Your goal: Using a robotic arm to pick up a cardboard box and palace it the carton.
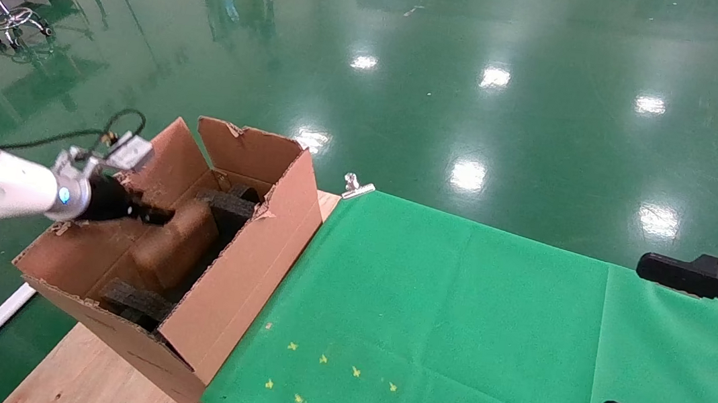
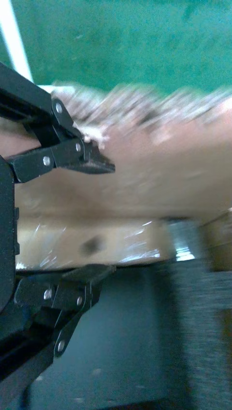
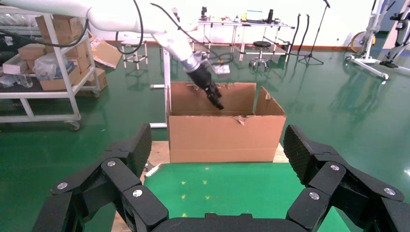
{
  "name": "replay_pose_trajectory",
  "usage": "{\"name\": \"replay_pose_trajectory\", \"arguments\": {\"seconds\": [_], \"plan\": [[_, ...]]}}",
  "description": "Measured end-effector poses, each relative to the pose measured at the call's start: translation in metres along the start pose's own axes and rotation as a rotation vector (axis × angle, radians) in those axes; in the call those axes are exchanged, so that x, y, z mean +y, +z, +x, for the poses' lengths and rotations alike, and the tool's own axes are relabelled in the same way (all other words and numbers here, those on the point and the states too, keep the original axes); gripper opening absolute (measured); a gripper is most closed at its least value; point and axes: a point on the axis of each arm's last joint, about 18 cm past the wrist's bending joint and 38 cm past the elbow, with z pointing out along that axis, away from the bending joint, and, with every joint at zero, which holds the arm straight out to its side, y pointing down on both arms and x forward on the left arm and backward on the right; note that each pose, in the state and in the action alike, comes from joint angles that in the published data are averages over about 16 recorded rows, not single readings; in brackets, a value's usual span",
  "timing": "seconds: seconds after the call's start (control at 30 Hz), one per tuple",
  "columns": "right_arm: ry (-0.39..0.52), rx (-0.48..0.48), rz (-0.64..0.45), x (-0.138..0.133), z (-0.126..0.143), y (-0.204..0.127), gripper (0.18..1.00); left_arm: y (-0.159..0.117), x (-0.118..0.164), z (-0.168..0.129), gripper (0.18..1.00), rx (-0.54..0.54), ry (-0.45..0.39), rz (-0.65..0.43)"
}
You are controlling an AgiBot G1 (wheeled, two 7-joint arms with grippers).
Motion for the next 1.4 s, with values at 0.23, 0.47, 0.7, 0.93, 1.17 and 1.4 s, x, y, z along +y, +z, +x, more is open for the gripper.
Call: {"name": "replay_pose_trajectory", "arguments": {"seconds": [0.23, 0.47, 0.7, 0.93, 1.17, 1.4], "plan": [[0.0, 0.0, 0.0, 0.0, 0.0, 0.0, 1.001, -0.026, -0.032, -0.014, 0.743, 0.047, 0.017, 0.121], [0.0, 0.0, 0.0, 0.0, 0.0, 0.0, 1.001, -0.05, -0.053, -0.02, 0.873, 0.097, 0.042, 0.211], [0.0, 0.001, 0.0, 0.0, 0.0, 0.0, 1.001, -0.057, -0.062, -0.015, 0.957, 0.133, 0.056, 0.252], [0.0, 0.001, 0.0, 0.0, 0.0, 0.0, 1.001, -0.059, -0.069, 0.003, 0.992, 0.198, 0.068, 0.303], [0.0, 0.001, 0.0, 0.0, 0.0, 0.0, 1.001, -0.069, -0.082, 0.032, 1.0, 0.312, 0.096, 0.392], [0.0, 0.001, 0.0, 0.0, 0.0, 0.0, 1.001, -0.084, -0.092, 0.064, 1.0, 0.436, 0.131, 0.481]]}}
